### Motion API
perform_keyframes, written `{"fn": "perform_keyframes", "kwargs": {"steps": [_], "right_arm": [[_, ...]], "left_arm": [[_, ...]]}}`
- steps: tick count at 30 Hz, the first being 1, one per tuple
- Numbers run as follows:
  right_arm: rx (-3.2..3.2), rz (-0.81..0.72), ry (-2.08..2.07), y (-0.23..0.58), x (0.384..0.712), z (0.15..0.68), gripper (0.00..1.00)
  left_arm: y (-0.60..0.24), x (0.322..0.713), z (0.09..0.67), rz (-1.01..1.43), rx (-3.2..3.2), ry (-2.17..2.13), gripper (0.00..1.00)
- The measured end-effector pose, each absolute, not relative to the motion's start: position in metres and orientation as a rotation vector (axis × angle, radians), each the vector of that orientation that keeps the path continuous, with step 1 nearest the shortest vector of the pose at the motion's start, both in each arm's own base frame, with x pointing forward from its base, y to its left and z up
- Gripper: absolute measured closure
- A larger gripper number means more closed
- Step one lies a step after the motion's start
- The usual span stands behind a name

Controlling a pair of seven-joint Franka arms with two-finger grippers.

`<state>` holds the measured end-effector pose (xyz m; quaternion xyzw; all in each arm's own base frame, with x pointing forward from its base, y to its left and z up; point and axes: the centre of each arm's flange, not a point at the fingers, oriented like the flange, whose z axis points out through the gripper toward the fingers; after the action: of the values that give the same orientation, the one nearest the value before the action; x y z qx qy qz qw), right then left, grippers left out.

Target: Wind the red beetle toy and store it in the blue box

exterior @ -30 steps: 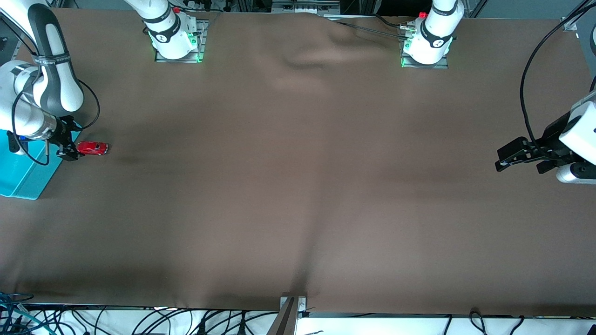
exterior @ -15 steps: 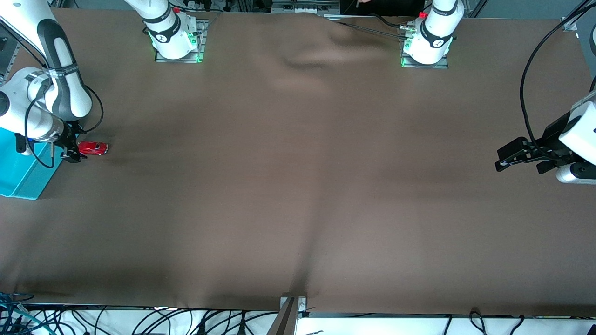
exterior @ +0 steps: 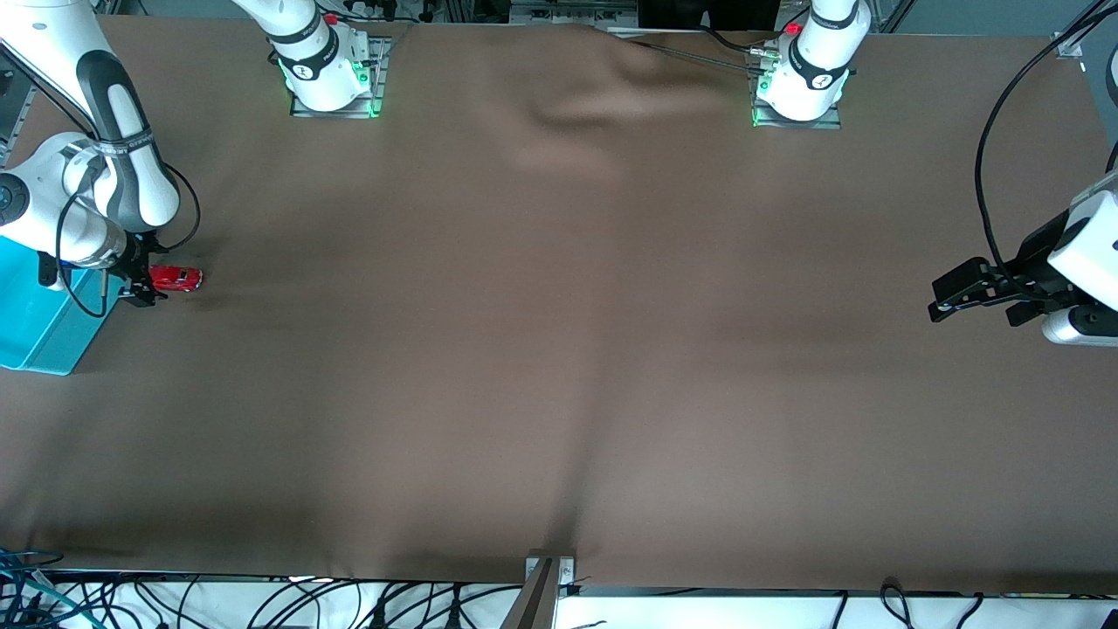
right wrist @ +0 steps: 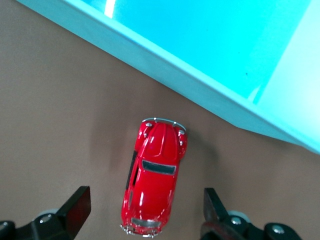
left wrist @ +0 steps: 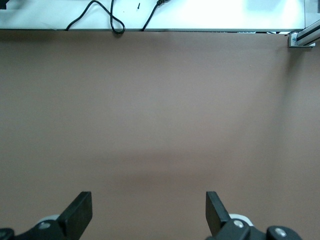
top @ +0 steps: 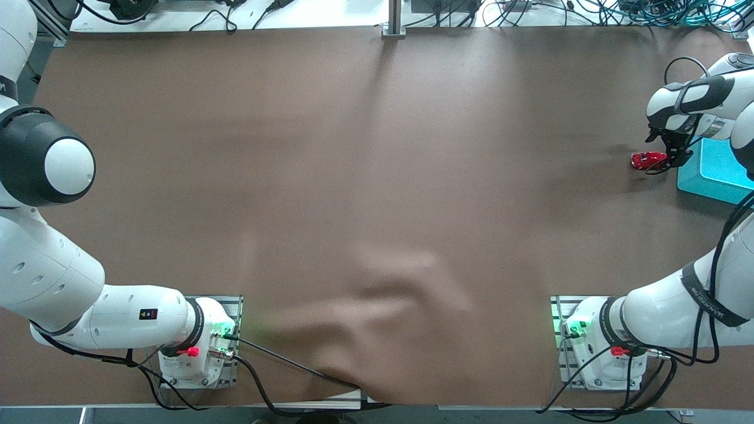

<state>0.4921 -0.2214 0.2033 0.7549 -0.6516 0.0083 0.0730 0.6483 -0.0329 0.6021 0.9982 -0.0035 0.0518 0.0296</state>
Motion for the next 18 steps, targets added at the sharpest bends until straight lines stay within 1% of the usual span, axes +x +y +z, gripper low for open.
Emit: {"fn": "perform_keyframes", "kwargs": {"steps": [11, 14, 17, 18], "right_arm": [[2.256, 0.021, -1.956, -0.222, 0.490, 0.192, 0.01], [2.255, 0.023, -1.953, -0.223, 0.490, 0.188, 0.09], [2.254, 0.022, -1.950, -0.222, 0.490, 0.186, 0.10], [2.253, 0.022, -1.949, -0.222, 0.490, 0.185, 0.13]], "left_arm": [[-0.033, 0.648, 0.602, 0.160, 3.078, -0.011, 0.00], [-0.033, 0.648, 0.602, 0.160, 3.078, -0.011, 0.00], [-0.033, 0.648, 0.602, 0.160, 3.078, -0.011, 0.00], [-0.033, 0.648, 0.602, 0.160, 3.078, -0.011, 0.00]]}}
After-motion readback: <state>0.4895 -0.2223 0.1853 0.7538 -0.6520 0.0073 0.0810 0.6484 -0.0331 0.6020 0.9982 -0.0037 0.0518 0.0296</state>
